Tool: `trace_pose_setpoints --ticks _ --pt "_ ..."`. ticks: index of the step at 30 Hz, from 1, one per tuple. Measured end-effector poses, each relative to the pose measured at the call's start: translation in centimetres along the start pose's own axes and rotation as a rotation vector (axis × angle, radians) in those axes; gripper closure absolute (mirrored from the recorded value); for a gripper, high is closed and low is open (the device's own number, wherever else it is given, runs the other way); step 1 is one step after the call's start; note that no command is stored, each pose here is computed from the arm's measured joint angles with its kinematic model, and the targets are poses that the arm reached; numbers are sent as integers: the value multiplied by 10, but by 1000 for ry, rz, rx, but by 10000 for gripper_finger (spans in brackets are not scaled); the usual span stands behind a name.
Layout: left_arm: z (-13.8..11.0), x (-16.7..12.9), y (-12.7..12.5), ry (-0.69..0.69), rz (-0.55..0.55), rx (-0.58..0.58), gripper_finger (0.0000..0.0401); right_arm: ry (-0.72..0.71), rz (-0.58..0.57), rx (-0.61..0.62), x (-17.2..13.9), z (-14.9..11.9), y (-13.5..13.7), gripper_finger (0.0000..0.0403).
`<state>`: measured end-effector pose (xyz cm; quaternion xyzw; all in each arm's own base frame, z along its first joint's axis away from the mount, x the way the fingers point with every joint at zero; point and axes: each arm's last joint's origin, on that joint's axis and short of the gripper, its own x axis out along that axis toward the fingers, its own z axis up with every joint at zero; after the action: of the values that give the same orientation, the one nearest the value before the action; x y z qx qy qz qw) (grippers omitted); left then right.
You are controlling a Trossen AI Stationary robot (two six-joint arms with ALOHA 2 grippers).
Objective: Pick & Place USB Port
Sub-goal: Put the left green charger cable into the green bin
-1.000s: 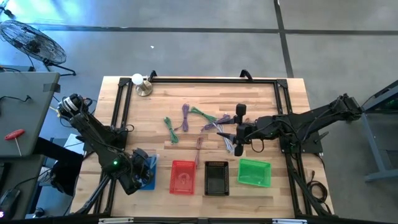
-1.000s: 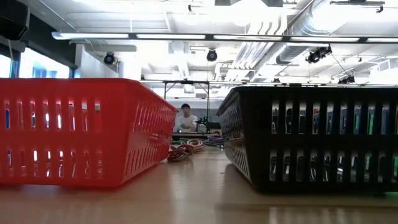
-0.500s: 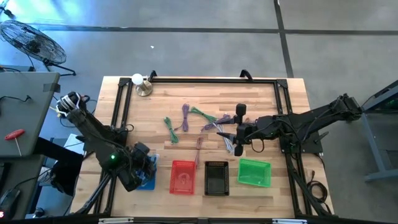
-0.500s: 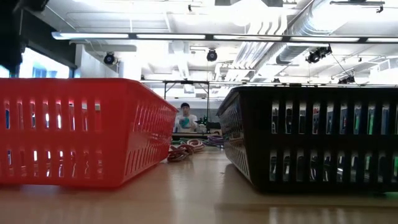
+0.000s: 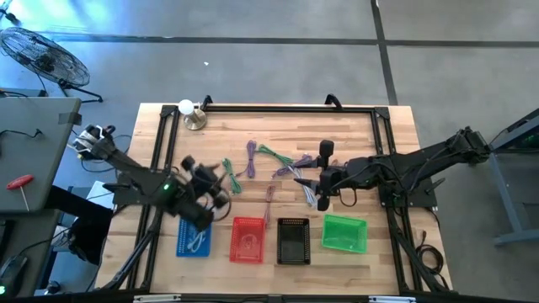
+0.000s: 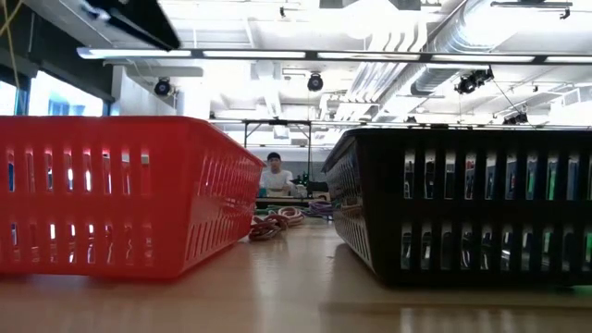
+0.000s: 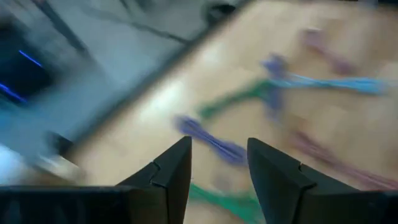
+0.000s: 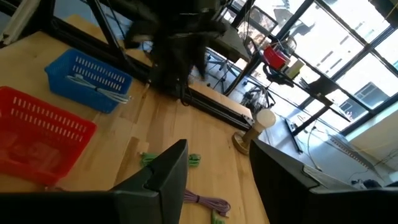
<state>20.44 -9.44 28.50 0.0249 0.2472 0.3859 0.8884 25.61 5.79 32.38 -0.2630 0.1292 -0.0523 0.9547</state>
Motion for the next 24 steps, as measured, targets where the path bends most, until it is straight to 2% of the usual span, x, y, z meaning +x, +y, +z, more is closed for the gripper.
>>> trace_pose_setpoints --ticks 3,5,7,10,12,14,24 --pt "9 16 8 -51 129 120 250 23 -31 -6 0 -1 -1 238" --pt "12 27 14 -15 170 213 250 40 -49 -24 0 -2 -1 238" --pt "12 36 17 91 128 371 250 54 -63 -37 0 -3 -1 238" --pt "12 49 21 261 -29 589 250 61 -73 -41 0 -3 -2 238" --pt "12 57 24 337 -126 634 250 64 -76 -52 1 -4 -3 238" --pt "14 66 29 379 -171 654 250 68 -81 -52 1 -5 -5 238" --pt "20 93 54 450 -148 783 250 77 -86 -14 5 -10 -13 238"
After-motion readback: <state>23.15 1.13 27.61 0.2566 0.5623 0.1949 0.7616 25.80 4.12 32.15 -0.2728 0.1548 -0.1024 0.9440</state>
